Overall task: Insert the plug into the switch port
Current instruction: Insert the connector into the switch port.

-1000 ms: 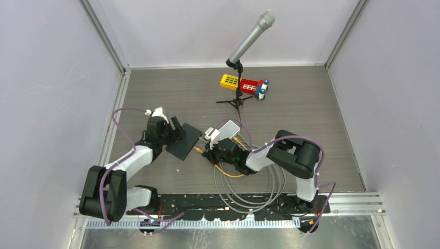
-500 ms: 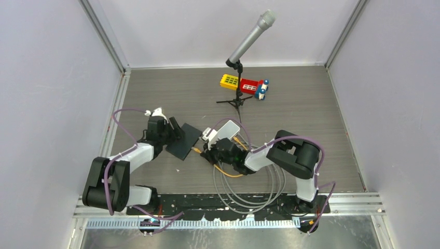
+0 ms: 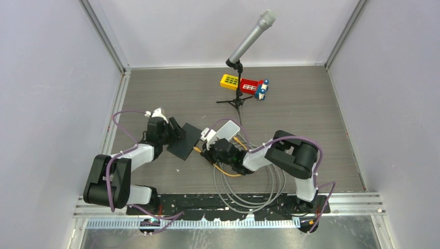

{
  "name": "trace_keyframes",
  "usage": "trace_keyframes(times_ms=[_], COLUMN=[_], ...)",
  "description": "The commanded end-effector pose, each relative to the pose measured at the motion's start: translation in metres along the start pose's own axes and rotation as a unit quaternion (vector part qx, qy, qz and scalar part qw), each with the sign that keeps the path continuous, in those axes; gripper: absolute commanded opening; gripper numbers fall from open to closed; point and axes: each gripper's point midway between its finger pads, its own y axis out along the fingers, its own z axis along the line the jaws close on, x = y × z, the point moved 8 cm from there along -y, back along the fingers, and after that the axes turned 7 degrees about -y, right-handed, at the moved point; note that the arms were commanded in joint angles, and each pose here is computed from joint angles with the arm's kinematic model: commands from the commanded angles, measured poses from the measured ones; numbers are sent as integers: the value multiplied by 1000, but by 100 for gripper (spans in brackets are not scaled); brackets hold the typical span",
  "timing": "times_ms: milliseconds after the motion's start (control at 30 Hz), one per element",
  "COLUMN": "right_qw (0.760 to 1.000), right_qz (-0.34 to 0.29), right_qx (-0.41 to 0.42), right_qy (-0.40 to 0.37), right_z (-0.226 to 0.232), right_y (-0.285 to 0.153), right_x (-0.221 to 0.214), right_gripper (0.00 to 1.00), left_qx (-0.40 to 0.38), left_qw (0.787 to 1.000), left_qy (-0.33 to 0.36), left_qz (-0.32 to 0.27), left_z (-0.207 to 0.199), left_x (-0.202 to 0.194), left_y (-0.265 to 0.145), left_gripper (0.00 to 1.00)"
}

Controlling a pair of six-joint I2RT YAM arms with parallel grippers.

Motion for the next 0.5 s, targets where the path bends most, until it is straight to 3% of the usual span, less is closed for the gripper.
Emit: trace_keyframes(times_ms=[0,467], right_qw=[999,999], right_qz=[-38,-41], right_qx=[-18,-11], right_qy=[5,-5], right_z=[1,8], right_y=[17,22], right_x=[13,24], right_gripper=[0,0], left_qx=[-32,-64], left_qw=[997,992], left_qy=[-13,-3], left_qz=[70,108], left_z=[-3,-10], left_x=[-25,-44], left_y=[0,-5], left_gripper=[58,47])
